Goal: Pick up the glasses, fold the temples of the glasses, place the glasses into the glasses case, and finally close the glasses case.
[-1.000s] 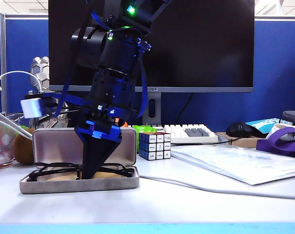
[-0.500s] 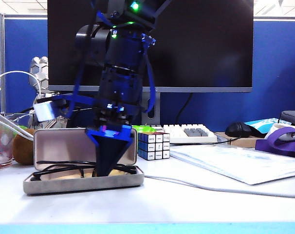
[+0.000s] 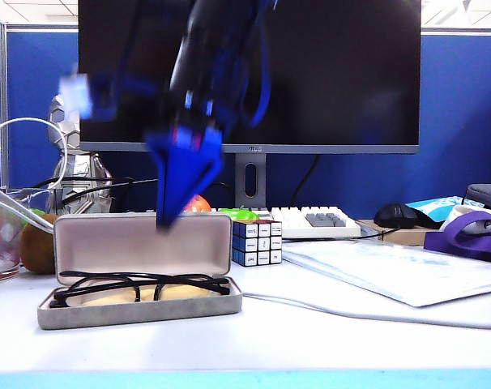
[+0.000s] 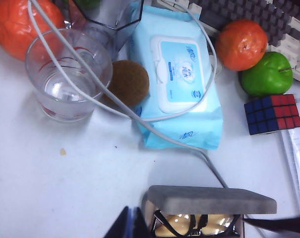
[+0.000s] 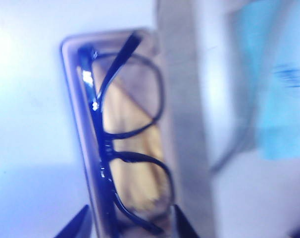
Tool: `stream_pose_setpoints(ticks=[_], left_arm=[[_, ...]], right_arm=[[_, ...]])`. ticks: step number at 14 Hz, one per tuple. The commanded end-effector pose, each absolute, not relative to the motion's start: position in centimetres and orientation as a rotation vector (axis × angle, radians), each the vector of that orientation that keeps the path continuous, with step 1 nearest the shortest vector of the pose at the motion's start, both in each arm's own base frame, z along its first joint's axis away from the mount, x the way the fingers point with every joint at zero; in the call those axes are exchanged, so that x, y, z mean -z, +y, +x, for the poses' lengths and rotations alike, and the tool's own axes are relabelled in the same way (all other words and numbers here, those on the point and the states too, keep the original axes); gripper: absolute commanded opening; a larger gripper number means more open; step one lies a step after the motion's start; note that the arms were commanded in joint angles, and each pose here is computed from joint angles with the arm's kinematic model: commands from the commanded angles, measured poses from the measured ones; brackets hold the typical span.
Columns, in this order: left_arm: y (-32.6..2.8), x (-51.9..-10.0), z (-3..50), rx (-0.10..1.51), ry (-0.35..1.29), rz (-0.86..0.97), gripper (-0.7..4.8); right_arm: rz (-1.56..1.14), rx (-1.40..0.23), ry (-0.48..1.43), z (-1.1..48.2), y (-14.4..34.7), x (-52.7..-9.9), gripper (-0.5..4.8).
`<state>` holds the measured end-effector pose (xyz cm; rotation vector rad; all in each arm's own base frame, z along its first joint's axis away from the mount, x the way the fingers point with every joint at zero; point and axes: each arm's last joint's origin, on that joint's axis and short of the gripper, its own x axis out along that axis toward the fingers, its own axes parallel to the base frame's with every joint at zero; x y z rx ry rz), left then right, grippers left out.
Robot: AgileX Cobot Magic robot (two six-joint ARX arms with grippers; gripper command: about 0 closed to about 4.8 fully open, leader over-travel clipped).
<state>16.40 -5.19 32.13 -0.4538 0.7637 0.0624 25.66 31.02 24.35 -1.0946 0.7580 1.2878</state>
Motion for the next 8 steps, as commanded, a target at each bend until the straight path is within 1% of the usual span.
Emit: stream_pose_setpoints(ticks=[1,2,3,5,8], left_arm=[[-5.2,-32.3,16.4,-0.029,0.756,-0.396,0.09],[-5.4,-32.3,16.5,0.037,0.770,-0.344,-0.06],[-5.5,-32.2,16.5,0.055,0.780,-0.346,-0.06],[-5.8,-32.0,16.8,0.159,0.818,-0.332,-0.06],[-6.4,-31.0,17.3,0.263,0.939,-0.344,-0.06]], right_arm=[[-1.031,-1.241,0.656,25.1,30.3,-27.6,1.73],[-0.986,-1.176,0.613,25.2,30.0,-28.9,0.11],[-0.929,-1.128,0.606,25.5,30.0,-29.4,-0.01],[-0.743,-1.025,0.635,27.7,29.1,-29.4,-0.01],[-0.609,-0.984,0.709,30.2,28.0,-27.9,-0.01]])
